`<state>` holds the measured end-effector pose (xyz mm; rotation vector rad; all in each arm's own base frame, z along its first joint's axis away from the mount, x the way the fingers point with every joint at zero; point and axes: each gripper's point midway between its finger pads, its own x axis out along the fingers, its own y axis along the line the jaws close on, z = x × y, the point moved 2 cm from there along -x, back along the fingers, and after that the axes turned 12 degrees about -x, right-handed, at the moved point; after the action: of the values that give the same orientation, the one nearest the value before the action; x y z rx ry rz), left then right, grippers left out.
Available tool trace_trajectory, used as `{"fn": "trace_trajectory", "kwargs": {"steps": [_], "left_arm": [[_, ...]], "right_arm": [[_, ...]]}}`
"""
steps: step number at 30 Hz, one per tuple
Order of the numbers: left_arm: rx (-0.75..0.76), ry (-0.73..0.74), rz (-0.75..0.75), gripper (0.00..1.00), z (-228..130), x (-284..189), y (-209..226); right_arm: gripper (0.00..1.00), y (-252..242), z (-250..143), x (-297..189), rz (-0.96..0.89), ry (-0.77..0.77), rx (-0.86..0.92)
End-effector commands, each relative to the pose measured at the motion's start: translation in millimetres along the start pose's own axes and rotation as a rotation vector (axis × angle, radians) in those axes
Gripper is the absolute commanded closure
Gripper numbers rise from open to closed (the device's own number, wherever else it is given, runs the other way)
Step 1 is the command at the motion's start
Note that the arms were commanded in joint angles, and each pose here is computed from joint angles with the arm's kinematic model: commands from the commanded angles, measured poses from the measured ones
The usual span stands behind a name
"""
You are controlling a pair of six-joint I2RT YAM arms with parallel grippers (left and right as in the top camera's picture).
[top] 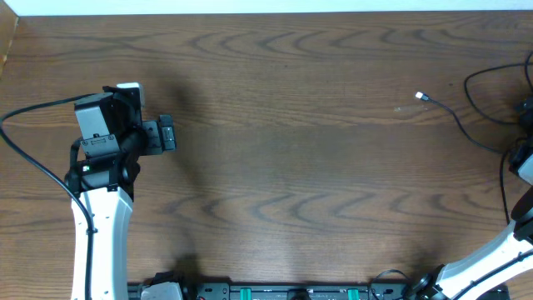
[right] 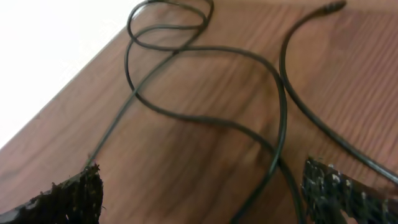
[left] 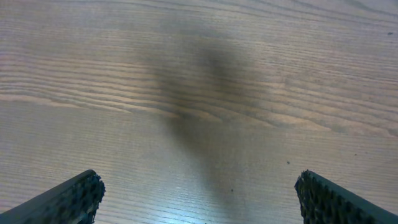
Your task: Untangle cables
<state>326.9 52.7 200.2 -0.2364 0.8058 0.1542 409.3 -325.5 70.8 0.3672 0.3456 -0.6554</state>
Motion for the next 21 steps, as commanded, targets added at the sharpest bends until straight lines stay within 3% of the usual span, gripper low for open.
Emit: {"fn": "trace_trajectory", "kwargs": {"steps": [1, 7, 13, 21], "left_arm": [[-0.011, -0.018, 0.01, 0.02, 8.1, -2.5, 1.7], [-0.011, -0.019, 0.01, 0.02, 8.2, -2.5, 1.7], [-0.011, -0.018, 0.01, 0.02, 8.1, -2.5, 1.7], [-0.011, -0.018, 0.01, 0.02, 8.1, -2.5, 1.7]], "right_arm": [[0.01, 3.7, -0.9, 0.6, 0.025, 0.024, 0.002], [0.01, 23.6, 23.2, -12.0, 0.116, -0.013, -0.025], [0.01, 62.8, 85.2, -61.4, 0.173, -0.115, -0.197], [0.01, 127.2, 109.1, -119.6, 0.27, -0.164, -0.494]]}}
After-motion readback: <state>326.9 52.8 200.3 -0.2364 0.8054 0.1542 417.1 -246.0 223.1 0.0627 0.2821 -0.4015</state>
